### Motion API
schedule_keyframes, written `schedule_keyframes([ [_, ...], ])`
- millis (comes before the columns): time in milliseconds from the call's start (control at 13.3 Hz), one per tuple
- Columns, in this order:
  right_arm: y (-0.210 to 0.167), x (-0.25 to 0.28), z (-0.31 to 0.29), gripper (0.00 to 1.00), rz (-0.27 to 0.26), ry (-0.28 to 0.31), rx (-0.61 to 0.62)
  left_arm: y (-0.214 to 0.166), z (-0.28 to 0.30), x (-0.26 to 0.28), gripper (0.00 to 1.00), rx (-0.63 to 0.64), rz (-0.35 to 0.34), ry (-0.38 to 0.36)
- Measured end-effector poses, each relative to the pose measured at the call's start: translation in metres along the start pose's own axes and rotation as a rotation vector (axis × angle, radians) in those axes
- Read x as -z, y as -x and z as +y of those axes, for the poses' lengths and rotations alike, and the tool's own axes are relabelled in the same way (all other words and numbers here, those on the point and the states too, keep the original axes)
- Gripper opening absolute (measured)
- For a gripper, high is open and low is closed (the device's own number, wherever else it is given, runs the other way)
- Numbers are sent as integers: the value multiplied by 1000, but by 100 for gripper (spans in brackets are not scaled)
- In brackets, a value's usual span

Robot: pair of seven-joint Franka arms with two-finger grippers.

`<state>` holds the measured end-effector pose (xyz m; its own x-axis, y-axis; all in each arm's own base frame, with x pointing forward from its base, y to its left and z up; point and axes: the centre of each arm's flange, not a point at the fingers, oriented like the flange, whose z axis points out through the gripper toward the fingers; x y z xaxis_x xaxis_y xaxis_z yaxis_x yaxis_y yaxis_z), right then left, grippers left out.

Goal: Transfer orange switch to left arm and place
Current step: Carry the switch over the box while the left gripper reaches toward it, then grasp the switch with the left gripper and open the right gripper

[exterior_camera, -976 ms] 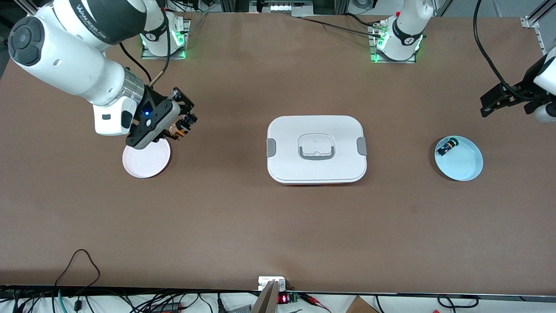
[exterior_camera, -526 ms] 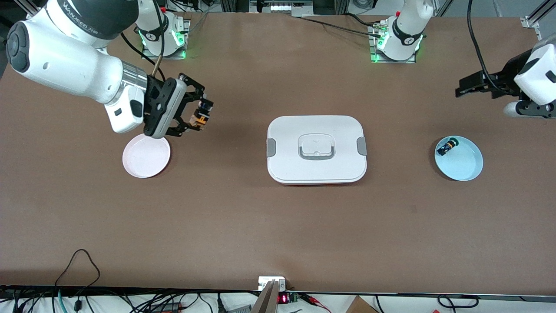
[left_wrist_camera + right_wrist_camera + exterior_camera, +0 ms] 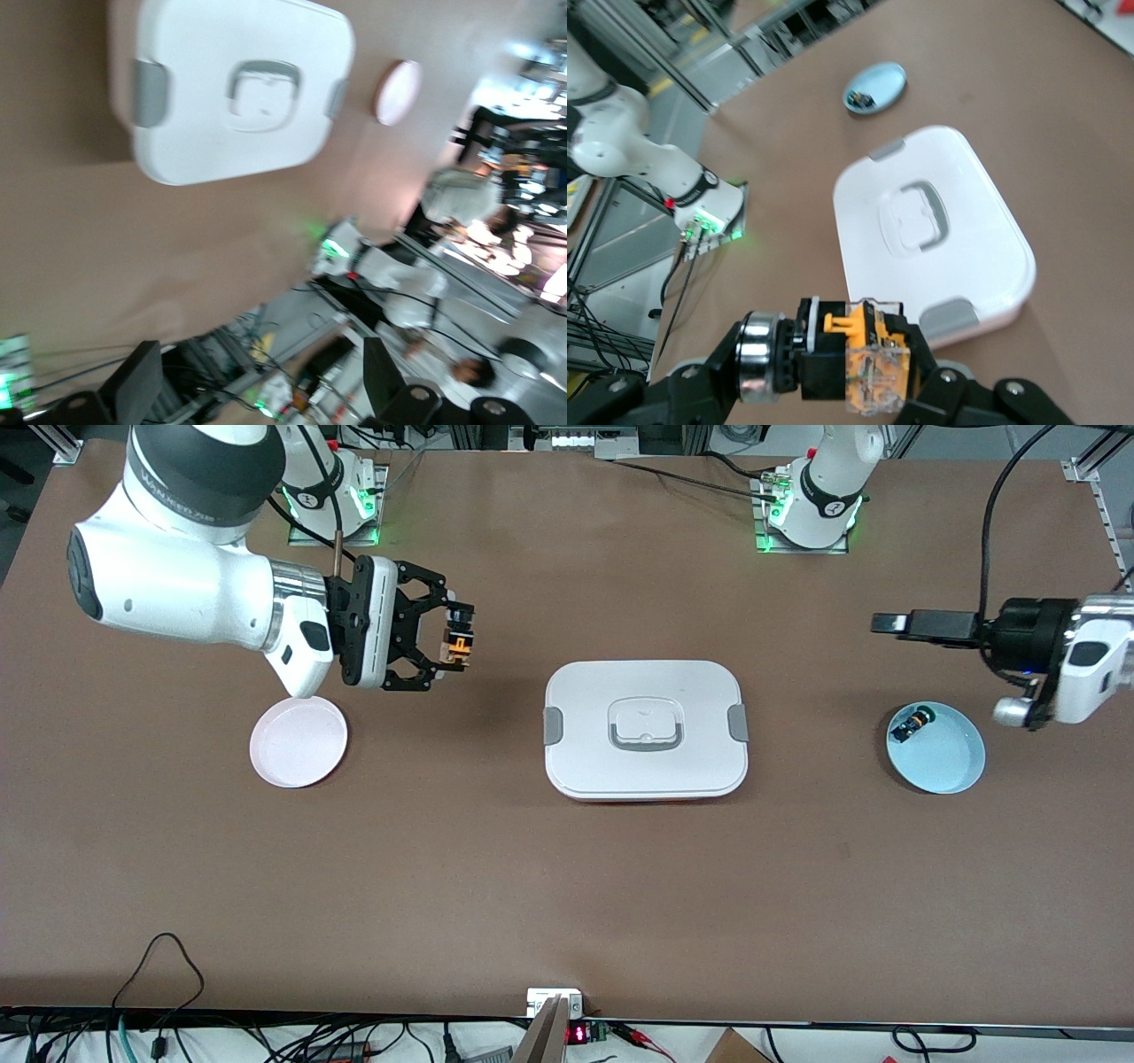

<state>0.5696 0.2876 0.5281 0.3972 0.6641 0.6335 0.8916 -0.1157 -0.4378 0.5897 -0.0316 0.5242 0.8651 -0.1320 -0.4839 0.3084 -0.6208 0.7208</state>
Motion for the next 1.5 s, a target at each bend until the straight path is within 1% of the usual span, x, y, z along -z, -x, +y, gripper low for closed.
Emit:
schedule_keyframes([
  [150, 5, -11, 5, 73, 88, -59, 75, -17, 10, -33, 100, 32, -35, 159],
  [225, 8, -18, 9, 73, 141, -88, 110, -25, 19, -52, 100, 56, -49, 222],
  [300, 11, -25, 14, 73, 201, -115, 137, -31, 30, -72, 100, 67, -55, 267],
  [451, 17, -36, 24, 73, 323, -149, 183, -43, 60, -116, 100, 66, -32, 314],
  [601, 18, -45, 33, 73, 436, -164, 219, -47, 93, -158, 100, 64, -1, 338],
  [676, 18, -48, 38, 73, 488, -168, 229, -48, 106, -176, 100, 71, 11, 353],
  [751, 19, -51, 42, 73, 527, -170, 235, -49, 116, -191, 100, 84, 29, 372],
  [976, 17, -65, 45, 73, 612, -183, 246, -49, 148, -237, 100, 116, 93, 428],
  [1126, 15, -84, 45, 73, 651, -199, 259, -45, 164, -261, 100, 147, 124, 469],
  [1276, 15, -99, 45, 73, 662, -213, 255, -41, 175, -280, 100, 176, 145, 493],
  [1427, 14, -104, 44, 73, 659, -209, 250, -39, 177, -285, 100, 196, 147, 494],
  [1502, 13, -105, 44, 73, 657, -205, 249, -40, 177, -284, 98, 198, 148, 495],
])
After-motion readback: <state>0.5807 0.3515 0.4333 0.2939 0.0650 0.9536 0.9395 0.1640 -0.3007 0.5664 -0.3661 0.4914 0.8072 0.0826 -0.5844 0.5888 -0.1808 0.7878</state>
